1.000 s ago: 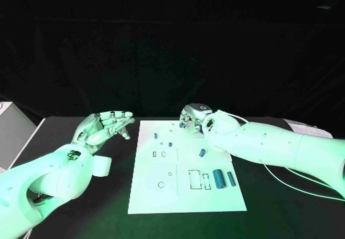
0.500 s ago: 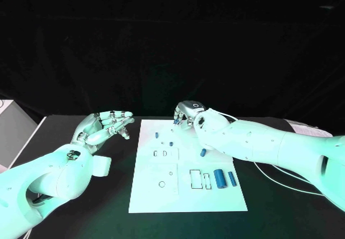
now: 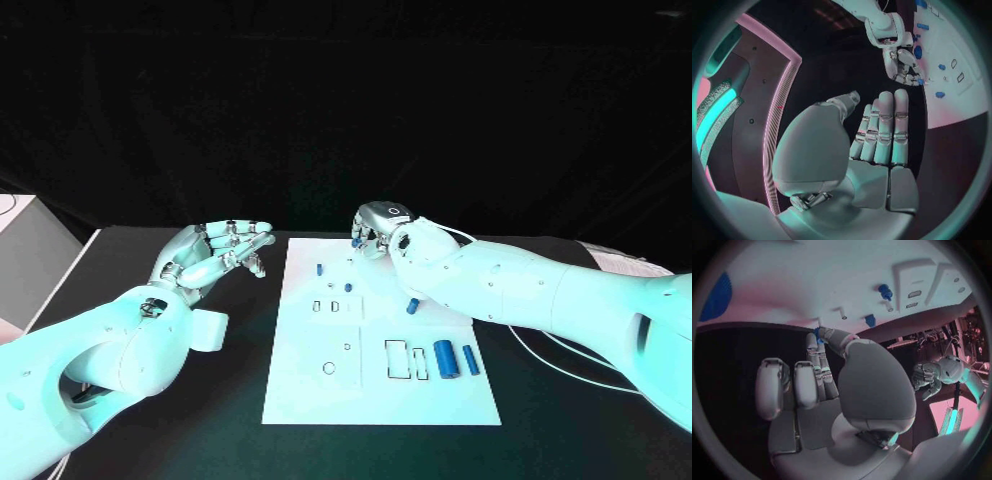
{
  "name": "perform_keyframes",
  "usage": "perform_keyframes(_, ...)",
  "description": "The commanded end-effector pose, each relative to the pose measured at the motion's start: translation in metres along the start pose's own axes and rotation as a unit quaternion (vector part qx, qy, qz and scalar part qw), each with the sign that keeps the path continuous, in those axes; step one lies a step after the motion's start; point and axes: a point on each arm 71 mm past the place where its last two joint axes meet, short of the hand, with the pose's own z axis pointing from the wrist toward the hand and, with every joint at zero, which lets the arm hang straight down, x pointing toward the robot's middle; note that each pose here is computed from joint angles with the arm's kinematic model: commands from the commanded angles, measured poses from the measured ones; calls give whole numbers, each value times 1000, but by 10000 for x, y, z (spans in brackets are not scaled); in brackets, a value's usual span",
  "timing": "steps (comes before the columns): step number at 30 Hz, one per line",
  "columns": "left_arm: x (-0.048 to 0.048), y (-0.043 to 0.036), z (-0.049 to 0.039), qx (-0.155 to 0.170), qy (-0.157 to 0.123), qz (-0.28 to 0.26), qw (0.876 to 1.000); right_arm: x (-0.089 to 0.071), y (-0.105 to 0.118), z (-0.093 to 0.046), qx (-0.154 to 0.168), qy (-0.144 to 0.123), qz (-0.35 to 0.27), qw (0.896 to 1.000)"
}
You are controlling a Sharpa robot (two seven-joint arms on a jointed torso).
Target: Assemble the parts on the task board
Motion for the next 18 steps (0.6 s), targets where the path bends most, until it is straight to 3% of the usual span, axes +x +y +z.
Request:
perform_keyframes(1, 16, -20, -2, 4, 6, 1, 1000, 31, 2, 0, -5, 16, -10, 1000)
perform_keyframes(9, 6, -25, -6, 4, 5, 2, 1000, 54, -23, -14, -3, 30, -17, 999)
perform_keyframes(18, 13, -20, 4, 5, 5, 2, 1000, 56, 31, -14, -10, 27, -14, 999)
